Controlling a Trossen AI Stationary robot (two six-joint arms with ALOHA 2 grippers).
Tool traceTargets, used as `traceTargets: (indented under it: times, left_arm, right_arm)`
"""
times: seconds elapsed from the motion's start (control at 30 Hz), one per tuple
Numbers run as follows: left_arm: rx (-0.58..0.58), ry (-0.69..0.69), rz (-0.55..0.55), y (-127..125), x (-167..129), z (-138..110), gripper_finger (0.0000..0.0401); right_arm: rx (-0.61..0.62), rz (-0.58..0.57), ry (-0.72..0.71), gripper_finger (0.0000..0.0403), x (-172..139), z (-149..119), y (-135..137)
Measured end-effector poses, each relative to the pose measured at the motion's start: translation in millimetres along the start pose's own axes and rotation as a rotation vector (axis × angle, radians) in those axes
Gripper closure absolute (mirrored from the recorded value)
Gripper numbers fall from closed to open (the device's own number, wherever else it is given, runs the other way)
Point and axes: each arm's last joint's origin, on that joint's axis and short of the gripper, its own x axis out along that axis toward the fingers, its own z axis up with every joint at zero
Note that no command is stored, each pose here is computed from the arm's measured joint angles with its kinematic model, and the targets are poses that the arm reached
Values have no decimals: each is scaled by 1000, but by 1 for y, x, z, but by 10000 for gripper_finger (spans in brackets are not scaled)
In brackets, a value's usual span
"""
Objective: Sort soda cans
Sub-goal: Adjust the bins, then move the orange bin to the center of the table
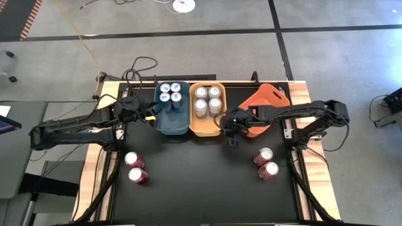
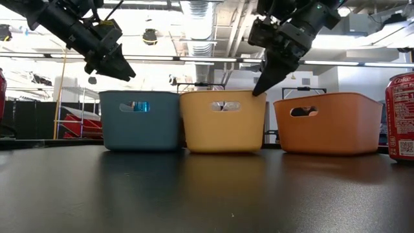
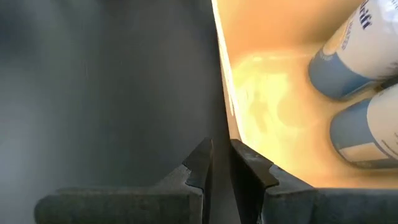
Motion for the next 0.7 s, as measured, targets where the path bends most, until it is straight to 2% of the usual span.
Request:
traceTargets:
  times: [0.07, 0.23, 0.33, 0.43, 0.6, 0.7]
  left_arm:
    - [0, 0, 0, 0, 0, 0, 218]
    - [4, 1, 1, 0, 0, 0, 218]
    - [14, 1, 1, 0, 0, 0, 218]
    - [15, 1, 1, 0, 0, 0, 218]
    - [14, 1, 0, 0, 0, 0, 218]
    - [5, 1, 1, 0, 0, 0, 218]
  right_arm:
    - [-8, 11, 11, 326, -1, -1, 3]
    - [-31, 126, 34, 326, -5, -4, 16]
    - [-7, 150, 34, 326, -12, -4, 20]
    - [57, 147, 37, 326, -25, -6, 20]
    - [195, 45, 52, 326, -55, -13, 15]
    - [179, 40, 57, 325, -66, -17, 13]
